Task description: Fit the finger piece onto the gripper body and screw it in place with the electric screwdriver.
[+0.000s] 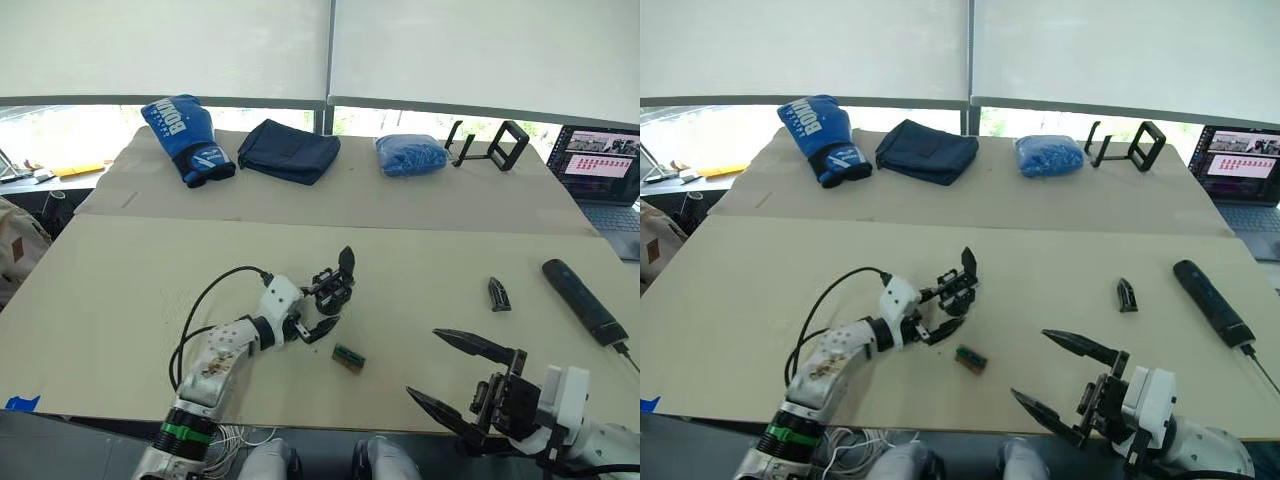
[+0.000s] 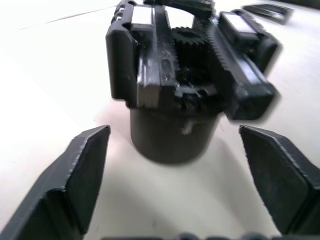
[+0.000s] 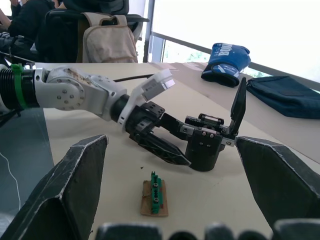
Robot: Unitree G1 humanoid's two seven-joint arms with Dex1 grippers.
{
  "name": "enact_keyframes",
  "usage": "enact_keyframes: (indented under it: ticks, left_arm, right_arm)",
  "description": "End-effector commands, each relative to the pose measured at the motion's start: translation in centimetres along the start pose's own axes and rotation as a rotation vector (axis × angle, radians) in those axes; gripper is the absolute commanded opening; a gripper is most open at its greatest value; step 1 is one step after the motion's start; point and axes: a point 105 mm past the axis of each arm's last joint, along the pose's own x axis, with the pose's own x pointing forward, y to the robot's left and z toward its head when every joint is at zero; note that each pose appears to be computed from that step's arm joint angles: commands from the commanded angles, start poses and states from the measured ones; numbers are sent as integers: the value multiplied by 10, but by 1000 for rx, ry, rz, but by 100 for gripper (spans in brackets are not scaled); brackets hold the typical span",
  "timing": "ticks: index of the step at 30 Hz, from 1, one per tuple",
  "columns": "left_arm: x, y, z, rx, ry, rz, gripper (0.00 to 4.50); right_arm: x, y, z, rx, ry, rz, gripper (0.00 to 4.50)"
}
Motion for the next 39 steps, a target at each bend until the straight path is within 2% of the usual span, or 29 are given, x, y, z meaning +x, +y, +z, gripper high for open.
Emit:
enact_keyframes:
  ticks: [1, 6, 10, 14, 17, 24, 27, 29, 30, 34, 39]
  left_arm:
    - [-12, 7, 11, 75, -18, -152, 443]
    - [-9, 25, 6, 185, 30, -308, 443]
    - [3, 28, 7, 191, 23, -424, 443]
    - [16, 37, 5, 192, 28, -435, 443]
    - [29, 39, 14, 269, -2, -399, 443]
    - [42, 32, 9, 232, 3, -422, 443]
    - [46, 31, 9, 197, -17, -402, 359]
    - [44, 30, 7, 191, -21, -408, 262]
    - [41, 29, 6, 198, -36, -405, 228]
    - [38, 33, 25, 169, -178, -348, 229]
    - [41, 19, 45, 178, -243, -236, 229]
  right_arm:
    - [2, -1, 6, -21, -26, -10, 450]
    - [-1, 0, 3, -12, -15, -11, 450]
    - [0, 0, 3, -13, -16, -10, 450]
    - [0, 5, 3, -11, -12, -9, 450]
    - [-3, 5, 3, -18, 1, -22, 450]
    - [-5, 7, 3, -27, 15, -21, 450]
    - [-5, 7, 4, -28, 17, -17, 450]
    - [-5, 6, 5, -30, 18, -16, 450]
    - [-5, 6, 5, -33, 20, -17, 450]
    - [-5, -17, 16, -22, -36, -129, 450]
    - [-9, -21, 14, -41, 9, -66, 450]
